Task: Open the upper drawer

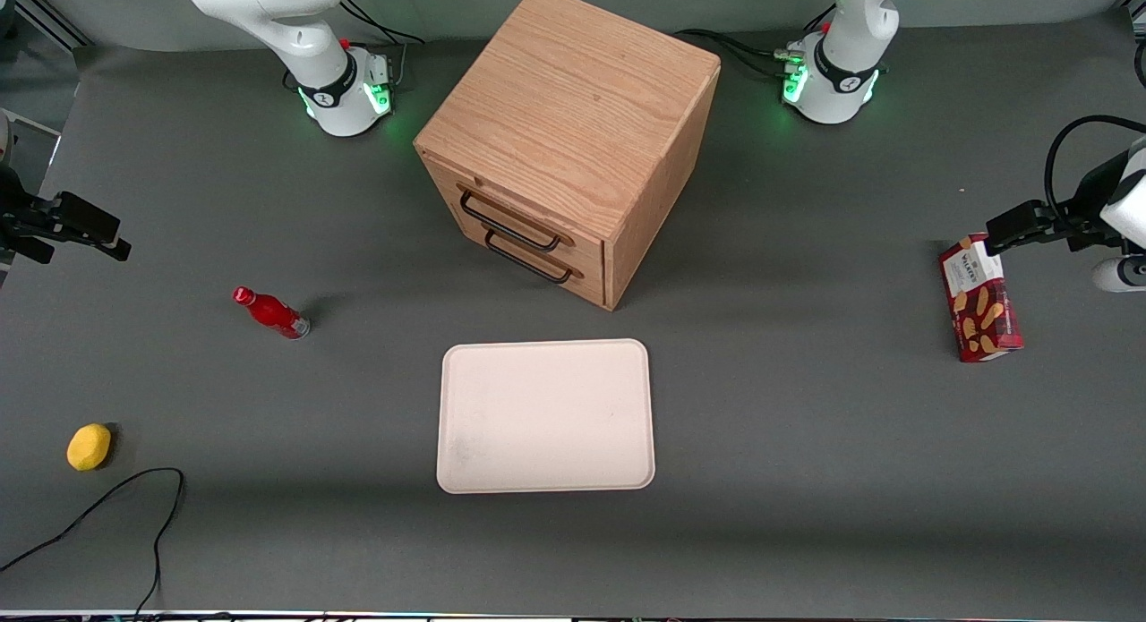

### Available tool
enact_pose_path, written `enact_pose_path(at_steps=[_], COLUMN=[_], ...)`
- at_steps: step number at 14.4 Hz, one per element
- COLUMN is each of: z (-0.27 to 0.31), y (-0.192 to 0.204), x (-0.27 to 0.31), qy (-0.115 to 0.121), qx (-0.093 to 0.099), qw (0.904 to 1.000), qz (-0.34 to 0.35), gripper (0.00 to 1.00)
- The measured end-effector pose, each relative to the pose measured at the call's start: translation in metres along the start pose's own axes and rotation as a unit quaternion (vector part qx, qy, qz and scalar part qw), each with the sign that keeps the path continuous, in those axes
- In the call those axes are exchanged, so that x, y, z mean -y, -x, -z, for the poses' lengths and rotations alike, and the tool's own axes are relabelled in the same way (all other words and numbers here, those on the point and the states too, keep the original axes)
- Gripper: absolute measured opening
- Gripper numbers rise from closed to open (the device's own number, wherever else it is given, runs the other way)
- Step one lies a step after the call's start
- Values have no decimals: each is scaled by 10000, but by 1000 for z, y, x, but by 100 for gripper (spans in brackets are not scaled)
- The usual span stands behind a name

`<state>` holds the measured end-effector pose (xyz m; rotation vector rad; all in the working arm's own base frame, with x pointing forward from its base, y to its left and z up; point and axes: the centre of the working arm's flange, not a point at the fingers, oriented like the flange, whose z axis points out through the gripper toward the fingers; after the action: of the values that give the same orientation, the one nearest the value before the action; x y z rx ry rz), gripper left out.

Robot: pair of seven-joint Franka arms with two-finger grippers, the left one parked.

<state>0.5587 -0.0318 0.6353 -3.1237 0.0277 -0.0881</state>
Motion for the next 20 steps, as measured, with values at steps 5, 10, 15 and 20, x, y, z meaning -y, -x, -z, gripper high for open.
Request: enact_pose_path(at_steps=[5, 10, 15, 20], z=[2, -5, -27, -54], y=[-3, -5, -2, 7], x=[20, 76, 177, 263], qy=[-7, -38, -80, -75], qx=[-112, -106, -60, 94], qw=[9998, 9977, 9887, 9760], qz=[175, 672, 1496, 2176], gripper=[100, 100, 100, 100])
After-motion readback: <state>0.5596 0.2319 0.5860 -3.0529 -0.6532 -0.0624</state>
